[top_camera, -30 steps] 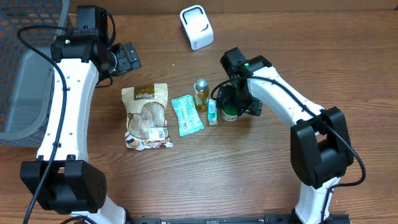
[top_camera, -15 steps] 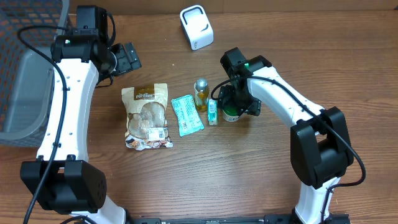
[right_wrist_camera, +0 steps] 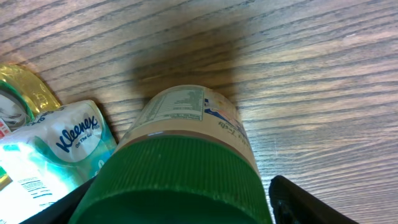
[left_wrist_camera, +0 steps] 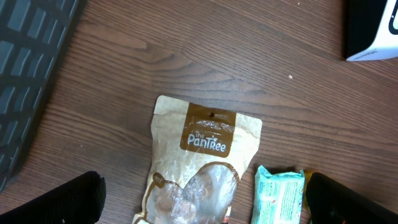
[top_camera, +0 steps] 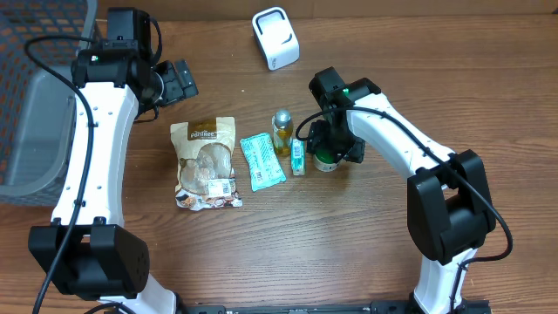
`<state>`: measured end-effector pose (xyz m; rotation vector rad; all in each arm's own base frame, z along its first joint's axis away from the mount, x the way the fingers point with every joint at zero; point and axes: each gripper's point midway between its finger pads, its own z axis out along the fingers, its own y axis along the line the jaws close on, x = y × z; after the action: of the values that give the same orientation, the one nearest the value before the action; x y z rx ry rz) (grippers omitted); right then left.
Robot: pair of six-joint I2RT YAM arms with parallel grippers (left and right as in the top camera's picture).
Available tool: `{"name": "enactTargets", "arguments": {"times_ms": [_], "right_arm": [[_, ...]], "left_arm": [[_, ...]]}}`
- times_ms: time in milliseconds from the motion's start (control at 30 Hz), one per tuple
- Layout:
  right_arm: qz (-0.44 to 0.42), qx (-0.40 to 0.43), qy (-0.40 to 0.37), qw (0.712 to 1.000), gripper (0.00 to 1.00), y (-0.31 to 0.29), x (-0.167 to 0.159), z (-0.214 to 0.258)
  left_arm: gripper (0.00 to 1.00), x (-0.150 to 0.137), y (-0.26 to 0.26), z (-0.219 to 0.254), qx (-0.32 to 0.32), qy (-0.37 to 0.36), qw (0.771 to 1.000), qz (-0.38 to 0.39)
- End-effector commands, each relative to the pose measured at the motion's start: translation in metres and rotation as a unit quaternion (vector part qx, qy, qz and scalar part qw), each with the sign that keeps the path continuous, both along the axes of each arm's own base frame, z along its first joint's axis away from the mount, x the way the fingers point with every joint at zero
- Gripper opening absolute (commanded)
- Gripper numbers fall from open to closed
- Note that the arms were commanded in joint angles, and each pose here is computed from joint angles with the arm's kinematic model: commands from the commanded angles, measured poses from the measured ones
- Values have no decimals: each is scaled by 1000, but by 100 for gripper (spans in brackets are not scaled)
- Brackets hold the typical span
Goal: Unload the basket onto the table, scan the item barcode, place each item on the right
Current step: 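Lower the right gripper over the jar and grasp its green lid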
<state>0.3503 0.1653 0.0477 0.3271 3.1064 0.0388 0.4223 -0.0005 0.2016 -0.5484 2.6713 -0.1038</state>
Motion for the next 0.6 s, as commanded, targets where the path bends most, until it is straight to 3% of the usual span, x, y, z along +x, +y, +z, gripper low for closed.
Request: {"name": "enactTargets", "arguments": {"times_ms": [0, 567], "right_arm": [[0, -13, -2, 1000, 75, -4, 0, -1], [0, -48, -1, 999, 71, -18, -2, -1]], "left_arm": [[99, 2, -1, 11, 2, -15, 1000, -7], [100, 2, -1, 11, 2, -15, 1000, -7]]}}
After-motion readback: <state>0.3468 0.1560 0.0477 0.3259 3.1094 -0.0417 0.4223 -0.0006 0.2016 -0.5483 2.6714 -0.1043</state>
